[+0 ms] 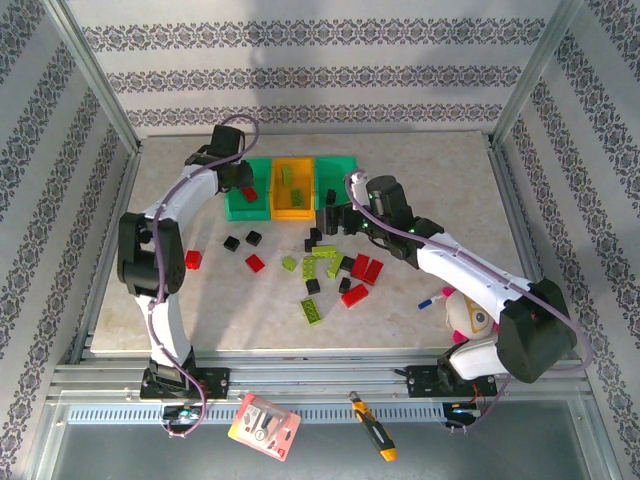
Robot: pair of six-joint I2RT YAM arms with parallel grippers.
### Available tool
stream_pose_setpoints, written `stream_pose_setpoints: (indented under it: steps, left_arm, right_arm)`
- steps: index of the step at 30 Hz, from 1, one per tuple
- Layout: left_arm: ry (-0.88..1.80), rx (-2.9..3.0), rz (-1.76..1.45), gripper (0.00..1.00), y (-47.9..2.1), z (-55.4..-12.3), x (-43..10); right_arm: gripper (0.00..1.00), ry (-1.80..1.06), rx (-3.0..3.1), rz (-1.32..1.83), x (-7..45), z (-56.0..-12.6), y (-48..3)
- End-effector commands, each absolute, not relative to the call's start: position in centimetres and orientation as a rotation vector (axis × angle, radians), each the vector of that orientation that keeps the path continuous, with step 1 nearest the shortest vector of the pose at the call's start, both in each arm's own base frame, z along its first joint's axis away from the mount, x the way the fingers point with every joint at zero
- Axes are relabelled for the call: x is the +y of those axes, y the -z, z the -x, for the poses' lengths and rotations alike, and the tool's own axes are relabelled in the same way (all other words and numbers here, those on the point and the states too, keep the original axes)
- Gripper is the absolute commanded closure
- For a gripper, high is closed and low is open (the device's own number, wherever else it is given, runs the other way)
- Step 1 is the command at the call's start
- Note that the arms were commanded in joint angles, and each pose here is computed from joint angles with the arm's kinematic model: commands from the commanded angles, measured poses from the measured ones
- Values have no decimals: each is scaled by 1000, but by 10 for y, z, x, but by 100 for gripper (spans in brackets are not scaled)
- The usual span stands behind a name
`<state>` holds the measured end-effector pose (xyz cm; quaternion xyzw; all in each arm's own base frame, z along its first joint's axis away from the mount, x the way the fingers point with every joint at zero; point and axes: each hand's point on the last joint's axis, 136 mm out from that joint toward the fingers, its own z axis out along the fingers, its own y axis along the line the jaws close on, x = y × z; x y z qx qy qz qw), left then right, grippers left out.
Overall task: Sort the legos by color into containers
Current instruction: Place the lego in the container, then pick up the lego from the center of the table.
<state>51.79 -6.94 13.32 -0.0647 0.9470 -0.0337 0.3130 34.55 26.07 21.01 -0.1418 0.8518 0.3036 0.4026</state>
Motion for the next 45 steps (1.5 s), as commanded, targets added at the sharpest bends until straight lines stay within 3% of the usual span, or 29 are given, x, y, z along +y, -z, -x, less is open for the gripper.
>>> stream_pose_setpoints:
  steps: [1, 6, 12, 20, 26, 33, 45]
  left_arm:
    - [90, 2492, 173, 74, -136, -530, -73]
    - [105, 2500, 169, 66, -128, -536, -76]
    - [144, 2392, 100, 32, -168, -525, -83]
    - [263, 2147, -243, 8, -223, -465, -123]
    - [224, 2003, -659, 2, -225, -386, -169]
    - [374, 1946, -796, 1, -210, -325, -192]
    - [422, 1941, -795, 1, -204, -315, -196]
  right_arm:
    - [9, -709, 2197, 304, 248, -343, -199]
    - [8, -705, 2251, 268, 247, -342, -186]
    - [8, -674, 2321, 228, 251, -347, -168]
    - [9, -519, 2482, 214, 267, -362, -129]
    - [16, -443, 2589, 221, 287, -371, -102]
    - [26, -399, 2657, 158, 300, -389, -70]
    - [46, -243, 2717, 102, 299, -410, -30]
